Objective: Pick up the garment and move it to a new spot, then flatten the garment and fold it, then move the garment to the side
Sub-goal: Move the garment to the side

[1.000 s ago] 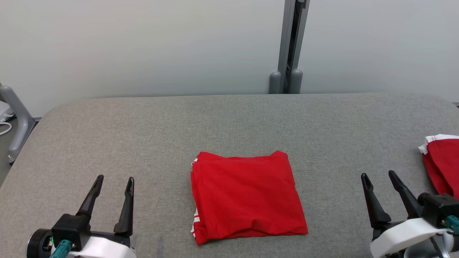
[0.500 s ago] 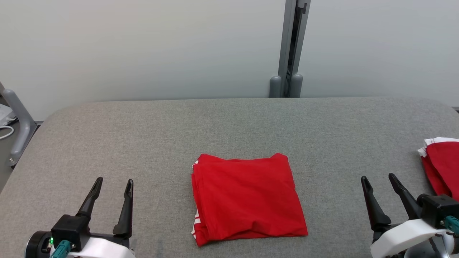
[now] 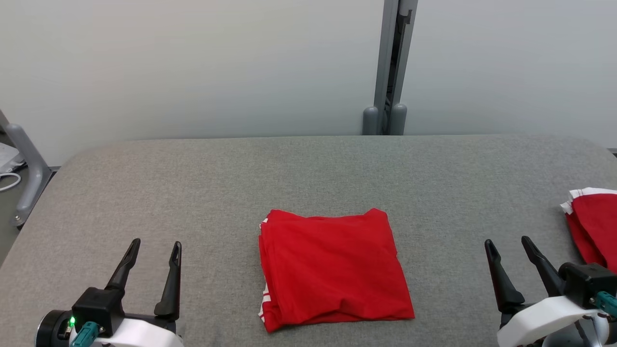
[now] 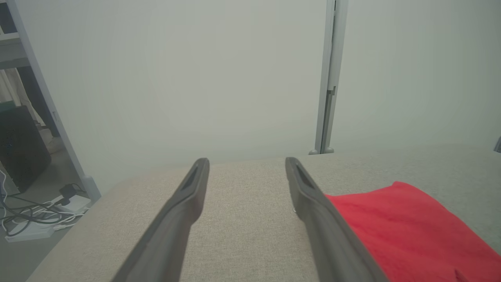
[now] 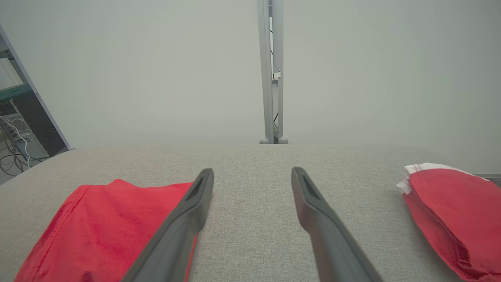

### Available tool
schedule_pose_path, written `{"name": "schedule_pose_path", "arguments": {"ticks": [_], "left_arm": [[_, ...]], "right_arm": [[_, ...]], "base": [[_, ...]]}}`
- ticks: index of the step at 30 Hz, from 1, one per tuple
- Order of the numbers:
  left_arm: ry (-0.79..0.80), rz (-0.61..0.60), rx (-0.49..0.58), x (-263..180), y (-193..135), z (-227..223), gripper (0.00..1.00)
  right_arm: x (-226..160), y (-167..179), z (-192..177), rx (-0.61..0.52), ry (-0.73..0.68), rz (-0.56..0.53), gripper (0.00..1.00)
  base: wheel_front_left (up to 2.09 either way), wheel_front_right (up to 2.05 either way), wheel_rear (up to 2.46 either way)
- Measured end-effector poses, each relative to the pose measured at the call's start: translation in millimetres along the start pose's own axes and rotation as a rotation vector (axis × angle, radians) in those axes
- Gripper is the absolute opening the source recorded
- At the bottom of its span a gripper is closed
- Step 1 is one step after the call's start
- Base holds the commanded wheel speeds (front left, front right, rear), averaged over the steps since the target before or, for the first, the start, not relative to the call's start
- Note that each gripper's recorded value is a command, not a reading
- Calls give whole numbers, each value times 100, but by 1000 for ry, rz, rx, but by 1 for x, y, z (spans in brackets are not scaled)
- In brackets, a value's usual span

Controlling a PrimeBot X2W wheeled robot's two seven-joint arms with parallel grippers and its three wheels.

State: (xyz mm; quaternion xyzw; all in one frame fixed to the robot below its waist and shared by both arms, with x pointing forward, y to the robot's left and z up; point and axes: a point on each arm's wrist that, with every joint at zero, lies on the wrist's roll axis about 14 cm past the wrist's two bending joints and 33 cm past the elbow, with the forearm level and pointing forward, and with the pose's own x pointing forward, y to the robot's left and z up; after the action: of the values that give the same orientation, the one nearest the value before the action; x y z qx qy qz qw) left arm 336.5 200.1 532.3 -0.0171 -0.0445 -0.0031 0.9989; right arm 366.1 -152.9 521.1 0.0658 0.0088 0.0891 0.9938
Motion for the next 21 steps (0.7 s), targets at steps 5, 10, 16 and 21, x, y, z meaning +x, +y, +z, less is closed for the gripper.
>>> {"name": "schedule_pose_path", "arguments": {"ticks": [5,10,16,21], "left_arm": [[-13,14,5,-3,6,5,100],[-28,54,-3,-5,19,9,100],[-43,109,-1,-3,36,9,100],[-33,169,3,-2,53,2,100]], "right_arm": [[10,13,-10,6,37,42,100],[30,35,-36,7,130,117,100],[60,59,-74,4,256,201,100],[78,77,-112,5,369,259,100]], "base": [[0,0,0],[0,0,0],[0,0,0],[0,0,0]]}}
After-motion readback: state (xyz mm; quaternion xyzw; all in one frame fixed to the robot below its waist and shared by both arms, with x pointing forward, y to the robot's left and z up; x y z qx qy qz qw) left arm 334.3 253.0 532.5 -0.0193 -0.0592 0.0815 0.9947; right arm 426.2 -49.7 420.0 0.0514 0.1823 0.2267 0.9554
